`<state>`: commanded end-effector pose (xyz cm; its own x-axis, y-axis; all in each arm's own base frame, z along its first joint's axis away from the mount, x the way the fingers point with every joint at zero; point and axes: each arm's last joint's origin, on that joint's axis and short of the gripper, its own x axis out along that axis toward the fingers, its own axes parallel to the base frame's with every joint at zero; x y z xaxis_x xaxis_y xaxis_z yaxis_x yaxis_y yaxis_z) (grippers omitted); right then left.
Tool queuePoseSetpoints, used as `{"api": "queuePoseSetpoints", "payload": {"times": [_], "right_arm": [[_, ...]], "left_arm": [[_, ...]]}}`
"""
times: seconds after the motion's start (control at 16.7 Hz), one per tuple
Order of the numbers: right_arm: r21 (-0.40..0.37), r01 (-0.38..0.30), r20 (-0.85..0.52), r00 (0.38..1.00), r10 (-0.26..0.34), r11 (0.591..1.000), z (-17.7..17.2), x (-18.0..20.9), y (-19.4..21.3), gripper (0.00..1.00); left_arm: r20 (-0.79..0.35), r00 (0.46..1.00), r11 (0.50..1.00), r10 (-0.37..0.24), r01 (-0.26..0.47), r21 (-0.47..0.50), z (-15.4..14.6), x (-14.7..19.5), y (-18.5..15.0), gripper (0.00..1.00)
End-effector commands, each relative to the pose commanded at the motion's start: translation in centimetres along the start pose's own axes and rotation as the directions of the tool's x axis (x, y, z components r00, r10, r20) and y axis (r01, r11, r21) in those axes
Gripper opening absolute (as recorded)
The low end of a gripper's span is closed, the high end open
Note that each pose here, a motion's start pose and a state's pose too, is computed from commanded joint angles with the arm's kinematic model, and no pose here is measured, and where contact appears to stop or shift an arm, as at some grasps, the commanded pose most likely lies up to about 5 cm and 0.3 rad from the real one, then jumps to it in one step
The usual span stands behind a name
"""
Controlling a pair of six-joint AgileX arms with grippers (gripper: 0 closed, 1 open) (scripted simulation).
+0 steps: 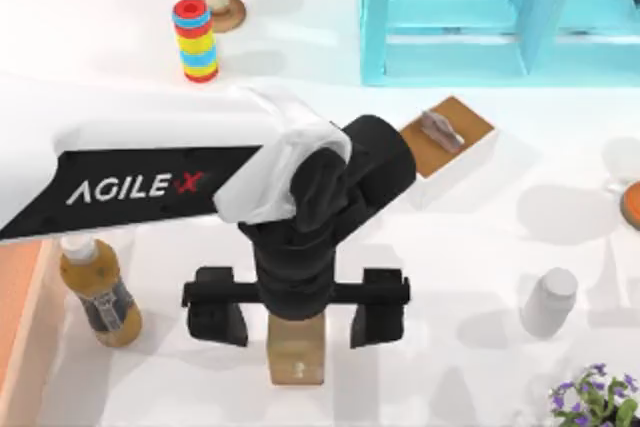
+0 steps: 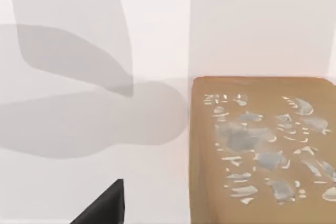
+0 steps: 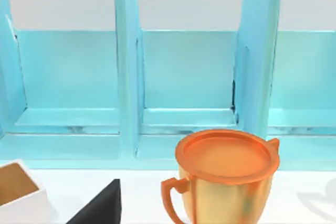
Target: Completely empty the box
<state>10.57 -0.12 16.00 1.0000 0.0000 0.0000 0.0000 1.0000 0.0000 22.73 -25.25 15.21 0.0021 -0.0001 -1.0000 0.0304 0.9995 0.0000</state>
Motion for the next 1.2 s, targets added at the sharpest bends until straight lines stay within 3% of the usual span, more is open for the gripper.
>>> {"api": "queuePoseSetpoints", "payload": {"times": [0.42, 0.84, 1.02, 1.2], "right_arm": [[0.0, 0.0, 0.0, 1.0, 0.0, 1.0, 0.0, 0.0, 0.0, 1.0], [0.0, 0.0, 0.0, 1.0, 0.0, 1.0, 0.0, 0.0, 0.0, 1.0], [0.0, 0.0, 0.0, 1.0, 0.0, 1.0, 0.0, 0.0, 0.0, 1.0], [0.0, 0.0, 0.0, 1.0, 0.0, 1.0, 0.0, 0.0, 0.0, 1.0]], "left_arm": [[0.0, 1.0, 1.0, 0.0, 0.0, 0.0, -0.1, -5.9, 0.1, 1.0], [-0.003, 1.0, 1.0, 0.003, -0.003, -0.002, 0.3, -6.4, 0.4, 1.0], [-0.004, 1.0, 1.0, 0.004, -0.004, -0.001, 2.9, -6.8, 2.2, 1.0], [-0.004, 1.0, 1.0, 0.004, -0.004, 0.001, 7.1, -7.5, 6.8, 1.0]]}}
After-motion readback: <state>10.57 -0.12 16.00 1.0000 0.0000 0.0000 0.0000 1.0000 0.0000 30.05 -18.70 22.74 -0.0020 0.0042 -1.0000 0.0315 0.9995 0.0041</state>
